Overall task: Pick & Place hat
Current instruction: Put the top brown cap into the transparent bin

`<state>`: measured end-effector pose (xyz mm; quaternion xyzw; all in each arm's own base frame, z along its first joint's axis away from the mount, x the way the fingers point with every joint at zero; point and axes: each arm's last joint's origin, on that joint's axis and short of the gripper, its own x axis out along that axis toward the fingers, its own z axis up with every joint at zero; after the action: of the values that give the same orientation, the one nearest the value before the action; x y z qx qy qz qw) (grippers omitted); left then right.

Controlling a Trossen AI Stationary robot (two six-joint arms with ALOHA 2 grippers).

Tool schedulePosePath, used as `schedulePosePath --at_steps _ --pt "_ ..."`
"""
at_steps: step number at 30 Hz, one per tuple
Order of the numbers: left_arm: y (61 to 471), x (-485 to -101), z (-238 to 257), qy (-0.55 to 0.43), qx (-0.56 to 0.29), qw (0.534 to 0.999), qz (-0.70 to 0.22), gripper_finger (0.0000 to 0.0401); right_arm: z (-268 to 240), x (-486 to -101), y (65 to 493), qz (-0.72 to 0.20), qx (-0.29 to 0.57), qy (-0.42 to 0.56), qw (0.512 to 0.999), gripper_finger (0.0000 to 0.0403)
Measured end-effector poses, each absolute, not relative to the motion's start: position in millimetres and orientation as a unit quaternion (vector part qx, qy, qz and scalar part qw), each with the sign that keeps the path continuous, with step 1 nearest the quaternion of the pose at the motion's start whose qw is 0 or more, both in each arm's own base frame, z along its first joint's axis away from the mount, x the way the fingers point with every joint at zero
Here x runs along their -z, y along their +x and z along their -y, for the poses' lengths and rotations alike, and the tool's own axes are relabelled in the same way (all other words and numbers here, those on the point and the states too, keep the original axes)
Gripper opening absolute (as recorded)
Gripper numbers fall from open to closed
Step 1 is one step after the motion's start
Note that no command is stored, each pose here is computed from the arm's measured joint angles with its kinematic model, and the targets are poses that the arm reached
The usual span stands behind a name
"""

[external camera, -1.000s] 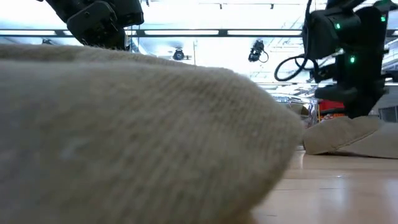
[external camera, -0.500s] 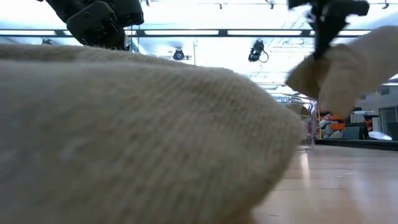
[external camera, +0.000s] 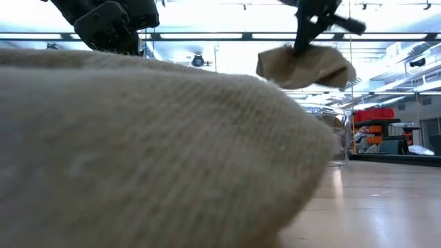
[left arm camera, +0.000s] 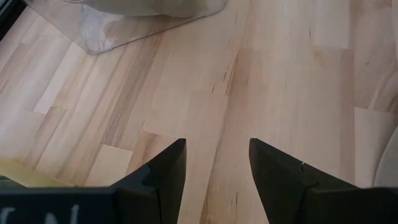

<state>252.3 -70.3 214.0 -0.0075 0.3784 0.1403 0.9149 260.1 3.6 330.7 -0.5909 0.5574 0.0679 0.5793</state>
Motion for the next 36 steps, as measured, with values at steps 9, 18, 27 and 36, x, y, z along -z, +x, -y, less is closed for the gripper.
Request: schedulePosePath --at_steps 9,18,27,36 --pt "252.5 -214.1 70.4 -0.008 -0.140 0.915 -0.377 0.0179 32.7 -291.1 279.0 -0.505 -0.144 -0.699 0.486 0.0001" --pt "252.5 -214.1 70.4 -0.008 -0.140 0.915 -0.378 0.0179 30.2 -265.7 279.0 -0.436 -0.223 -0.640 0.591 0.0000" --pt "252.5 -214.2 70.4 -0.008 -0.141 0.915 -0.377 0.0179 34.3 -242.7 273.8 -0.428 -0.230 -0.480 0.730 0.0010" --pt "252.6 -214.2 70.4 -0.008 -0.140 0.916 -0.377 0.0179 46.6 -221.7 268.3 -0.488 -0.090 -0.374 0.784 0.0037"
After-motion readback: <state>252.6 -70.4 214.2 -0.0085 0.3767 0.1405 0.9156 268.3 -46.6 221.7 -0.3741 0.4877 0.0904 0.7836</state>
